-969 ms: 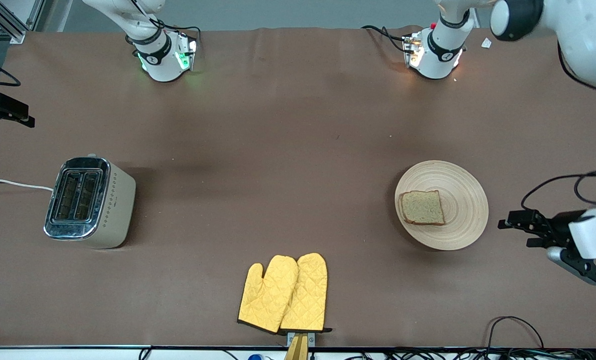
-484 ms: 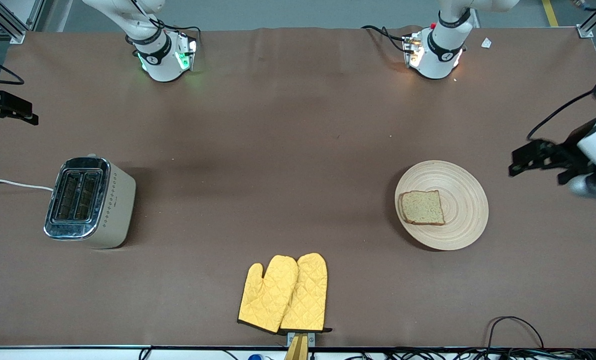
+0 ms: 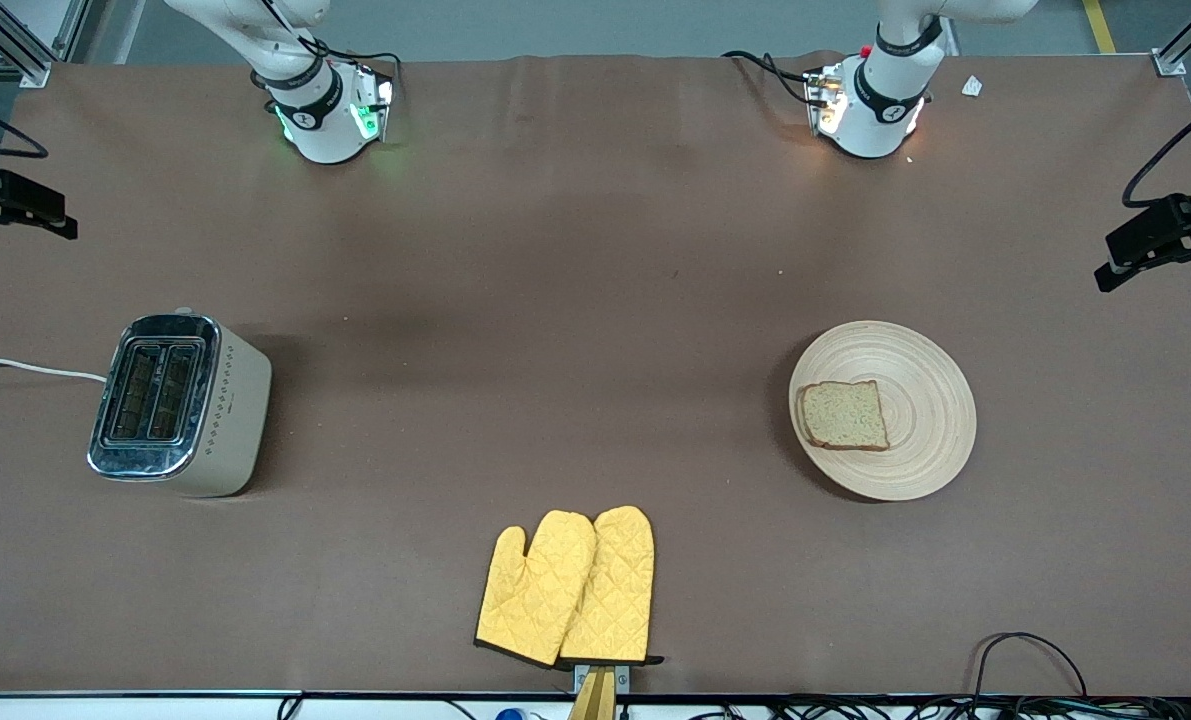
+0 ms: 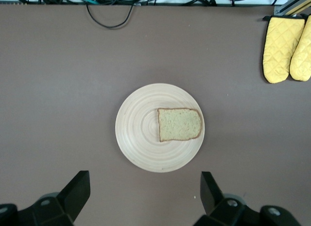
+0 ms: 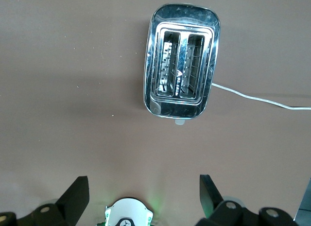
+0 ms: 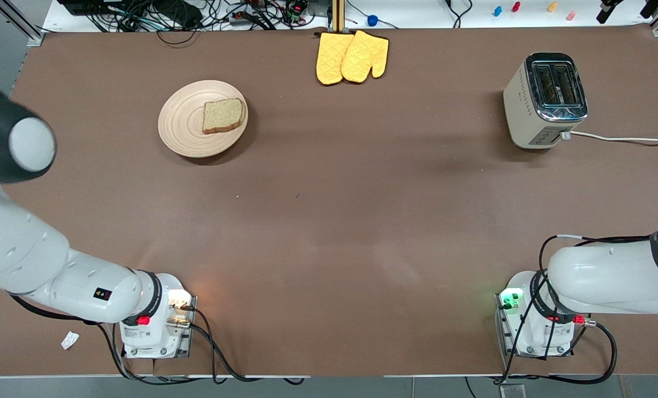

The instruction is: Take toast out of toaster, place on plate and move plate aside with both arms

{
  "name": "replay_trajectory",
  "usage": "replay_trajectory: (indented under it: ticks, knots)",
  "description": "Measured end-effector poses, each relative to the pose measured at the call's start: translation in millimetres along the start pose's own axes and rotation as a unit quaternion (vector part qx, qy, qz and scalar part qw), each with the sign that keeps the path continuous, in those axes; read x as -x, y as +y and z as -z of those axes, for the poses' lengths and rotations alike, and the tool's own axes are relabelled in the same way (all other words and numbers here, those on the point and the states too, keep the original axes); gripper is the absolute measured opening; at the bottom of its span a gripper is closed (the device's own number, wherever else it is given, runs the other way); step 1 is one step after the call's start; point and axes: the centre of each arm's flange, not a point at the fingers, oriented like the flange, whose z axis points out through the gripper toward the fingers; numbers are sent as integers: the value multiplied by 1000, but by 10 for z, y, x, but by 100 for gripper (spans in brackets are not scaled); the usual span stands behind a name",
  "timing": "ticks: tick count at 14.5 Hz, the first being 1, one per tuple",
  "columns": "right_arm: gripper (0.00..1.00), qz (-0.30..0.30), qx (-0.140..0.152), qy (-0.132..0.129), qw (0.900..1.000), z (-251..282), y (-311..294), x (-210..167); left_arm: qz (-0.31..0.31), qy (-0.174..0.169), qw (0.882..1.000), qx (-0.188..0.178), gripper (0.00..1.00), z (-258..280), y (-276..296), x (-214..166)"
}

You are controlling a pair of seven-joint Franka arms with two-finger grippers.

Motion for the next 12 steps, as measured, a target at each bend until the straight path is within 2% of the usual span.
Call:
replay_trajectory:
  ticks: [2, 6, 10, 12]
  knots:
    - [100, 1, 2, 5, 1000, 81, -26, 78, 5, 7, 1000, -2, 100, -176, 118, 229]
    - [100, 6, 0, -2, 1000, 62, -50, 92, 8, 9, 1000, 7, 100, -279, 208, 650]
    - [100, 6, -2, 1, 1000, 67, -44, 87, 6, 17, 1000, 10, 100, -274, 220, 695]
    - [100, 6, -9, 20, 1000, 93, -37, 45, 1, 19, 1000, 9, 100, -300, 275, 671]
